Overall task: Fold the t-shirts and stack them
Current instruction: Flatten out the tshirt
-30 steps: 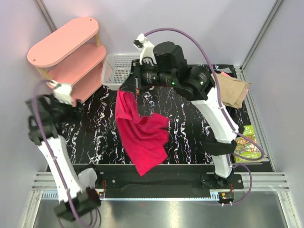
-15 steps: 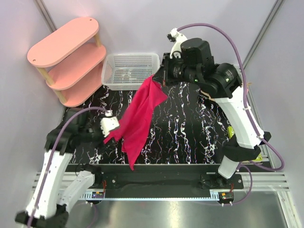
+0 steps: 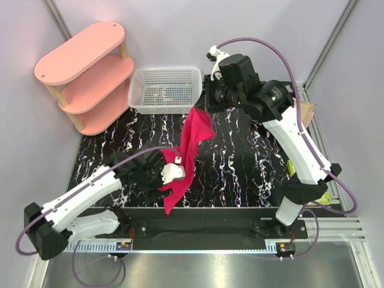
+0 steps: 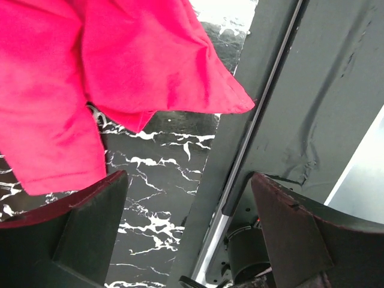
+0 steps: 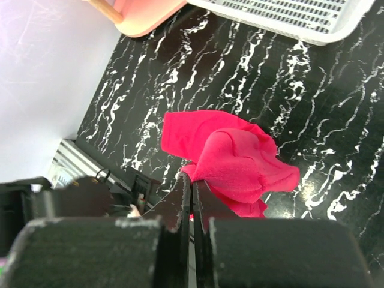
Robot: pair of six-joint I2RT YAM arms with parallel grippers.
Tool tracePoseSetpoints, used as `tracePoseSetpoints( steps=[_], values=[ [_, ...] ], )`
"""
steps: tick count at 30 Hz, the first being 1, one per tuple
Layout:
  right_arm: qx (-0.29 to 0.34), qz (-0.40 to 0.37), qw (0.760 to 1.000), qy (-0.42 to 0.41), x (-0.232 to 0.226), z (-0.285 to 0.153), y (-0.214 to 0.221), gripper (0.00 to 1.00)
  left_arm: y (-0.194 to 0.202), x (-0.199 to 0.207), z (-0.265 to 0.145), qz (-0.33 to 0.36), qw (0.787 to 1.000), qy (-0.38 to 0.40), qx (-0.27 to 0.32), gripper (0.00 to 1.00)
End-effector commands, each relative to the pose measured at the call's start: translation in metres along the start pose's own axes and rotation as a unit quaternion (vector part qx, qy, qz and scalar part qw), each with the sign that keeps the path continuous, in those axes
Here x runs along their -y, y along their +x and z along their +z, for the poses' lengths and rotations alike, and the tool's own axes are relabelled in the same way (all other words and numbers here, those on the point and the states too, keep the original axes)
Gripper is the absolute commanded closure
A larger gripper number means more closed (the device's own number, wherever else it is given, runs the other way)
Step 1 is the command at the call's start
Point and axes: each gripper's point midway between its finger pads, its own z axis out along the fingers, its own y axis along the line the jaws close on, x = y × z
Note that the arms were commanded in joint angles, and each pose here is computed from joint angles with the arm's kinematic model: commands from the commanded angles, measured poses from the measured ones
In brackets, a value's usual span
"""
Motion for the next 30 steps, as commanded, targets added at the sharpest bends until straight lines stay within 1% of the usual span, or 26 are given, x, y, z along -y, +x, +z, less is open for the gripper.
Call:
tracePoseSetpoints(
  steps=[1, 3, 5, 8, 9, 17, 22, 30],
  values=[
    [0.054, 0.0, 0.999, -0.002, 0.007, -0.023, -0.025, 1.0, -0.007, -0.004, 0.017, 0.006, 0.999, -0.017, -0.027, 0.1],
    [0.056, 0.005, 0.998, 0.004, 0.013, -0.022, -0.027, 1.0, -0.01, 0.0, 0.025, 0.021, 0.999, -0.012, -0.034, 0.09],
    [0.061, 0.009, 0.998, 0.009, 0.018, -0.024, -0.03, 1.0, -0.007, 0.0, 0.037, 0.026, 0.998, -0.013, -0.057, 0.1],
    [0.057, 0.012, 0.998, 0.002, 0.021, -0.025, -0.029, 1.0, -0.007, 0.001, 0.055, 0.037, 0.996, -0.016, -0.075, 0.1],
    [0.054, 0.014, 0.998, 0.002, 0.022, -0.024, -0.027, 1.0, -0.011, 0.002, 0.06, 0.045, 0.996, -0.017, -0.07, 0.11],
    [0.048, 0.028, 0.998, 0.007, 0.038, -0.018, -0.031, 1.0, 0.002, 0.015, 0.091, 0.068, 0.99, 0.003, -0.127, 0.1],
    [0.05, 0.032, 0.998, 0.007, 0.041, -0.02, -0.032, 1.0, 0.015, 0.018, 0.104, 0.066, 0.985, 0.013, -0.161, 0.11],
    [0.052, 0.037, 0.998, 0.011, 0.051, -0.028, -0.03, 1.0, 0.018, 0.022, 0.114, 0.067, 0.98, 0.033, -0.186, 0.14]
  ],
)
